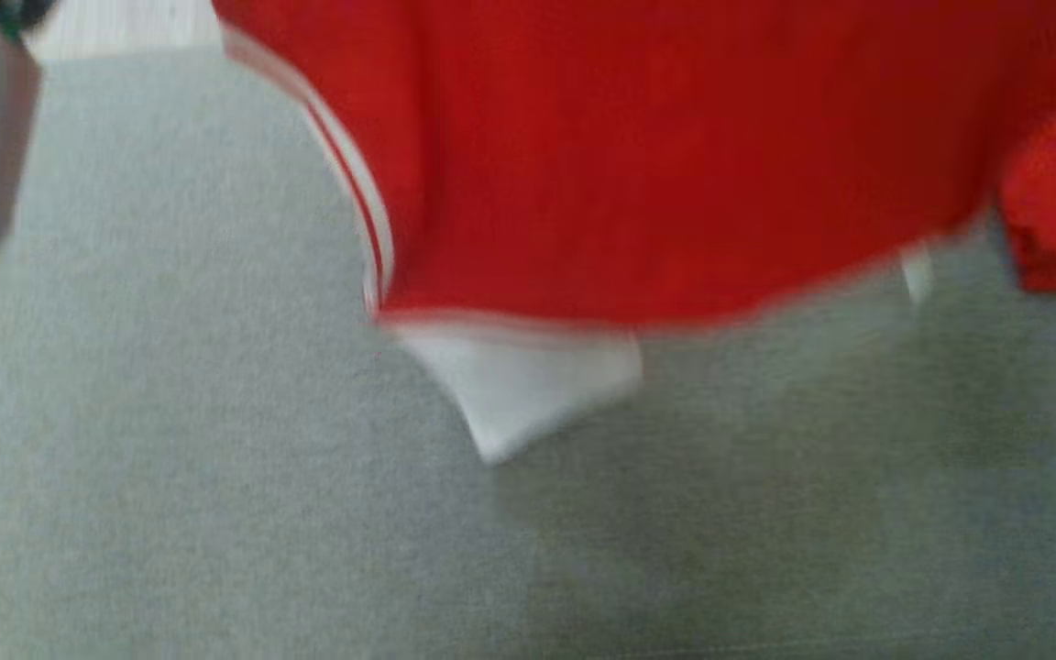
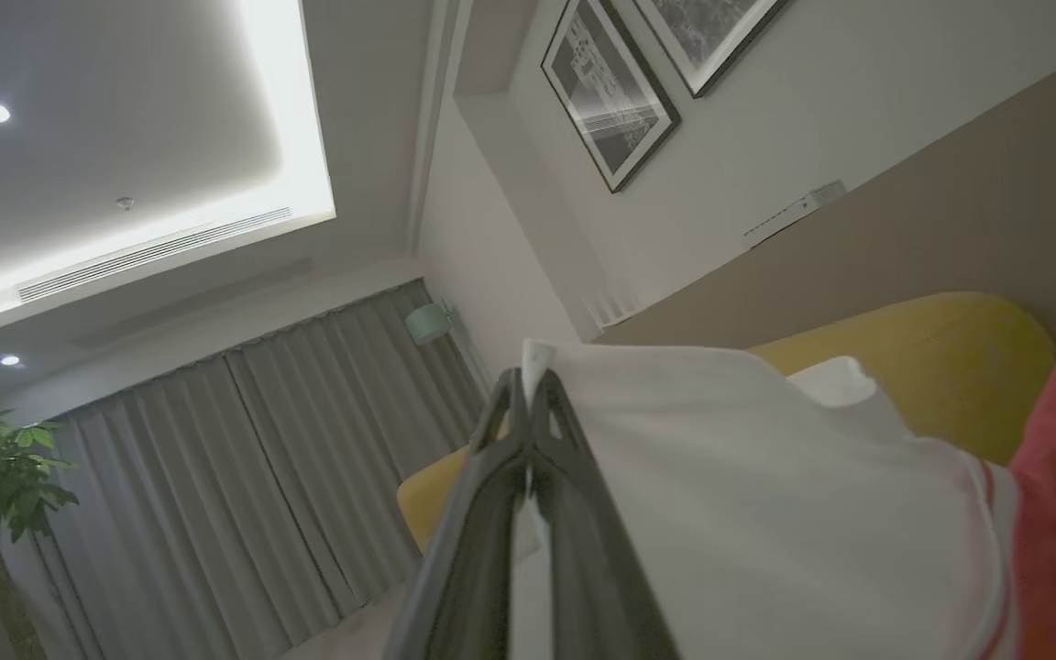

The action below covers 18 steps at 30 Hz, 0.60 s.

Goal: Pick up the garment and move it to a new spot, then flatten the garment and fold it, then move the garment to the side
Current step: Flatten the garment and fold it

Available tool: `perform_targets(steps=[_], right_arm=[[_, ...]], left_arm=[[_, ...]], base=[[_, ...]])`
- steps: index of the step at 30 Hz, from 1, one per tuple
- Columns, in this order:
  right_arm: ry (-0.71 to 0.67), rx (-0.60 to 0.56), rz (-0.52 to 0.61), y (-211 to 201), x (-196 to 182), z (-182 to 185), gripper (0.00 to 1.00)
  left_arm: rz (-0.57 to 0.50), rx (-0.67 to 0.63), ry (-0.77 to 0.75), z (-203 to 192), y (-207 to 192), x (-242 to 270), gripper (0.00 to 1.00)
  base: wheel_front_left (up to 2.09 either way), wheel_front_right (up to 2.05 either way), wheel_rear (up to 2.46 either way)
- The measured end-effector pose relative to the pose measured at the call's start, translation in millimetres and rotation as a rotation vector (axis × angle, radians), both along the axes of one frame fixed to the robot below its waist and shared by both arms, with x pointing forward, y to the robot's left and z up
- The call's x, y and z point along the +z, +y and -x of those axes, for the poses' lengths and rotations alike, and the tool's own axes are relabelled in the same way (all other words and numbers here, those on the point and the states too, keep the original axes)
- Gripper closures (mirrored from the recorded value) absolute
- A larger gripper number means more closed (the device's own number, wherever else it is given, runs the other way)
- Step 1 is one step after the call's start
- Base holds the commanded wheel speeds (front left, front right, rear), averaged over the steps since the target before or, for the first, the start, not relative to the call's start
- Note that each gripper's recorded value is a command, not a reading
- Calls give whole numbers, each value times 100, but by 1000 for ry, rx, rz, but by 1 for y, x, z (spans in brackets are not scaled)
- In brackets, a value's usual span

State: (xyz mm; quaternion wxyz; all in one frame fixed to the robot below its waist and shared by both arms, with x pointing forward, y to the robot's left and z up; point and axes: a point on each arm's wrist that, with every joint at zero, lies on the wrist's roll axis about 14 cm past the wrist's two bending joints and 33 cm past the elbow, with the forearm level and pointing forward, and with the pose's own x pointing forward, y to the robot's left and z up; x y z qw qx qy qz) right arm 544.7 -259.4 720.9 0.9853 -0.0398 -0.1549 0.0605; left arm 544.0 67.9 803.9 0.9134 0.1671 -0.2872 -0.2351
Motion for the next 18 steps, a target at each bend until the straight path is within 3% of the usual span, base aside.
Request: perform_targets(steps=[9,18], right_arm=[[-136,30,98,25,13,-68,100],[10,76,140,32,-67,-94,100]], left_arm=[[-17,74,-199,-44,21,43,100],[-47,84,14,-70,47,-67,100]], base=[[0,0,0],[0,0,0]])
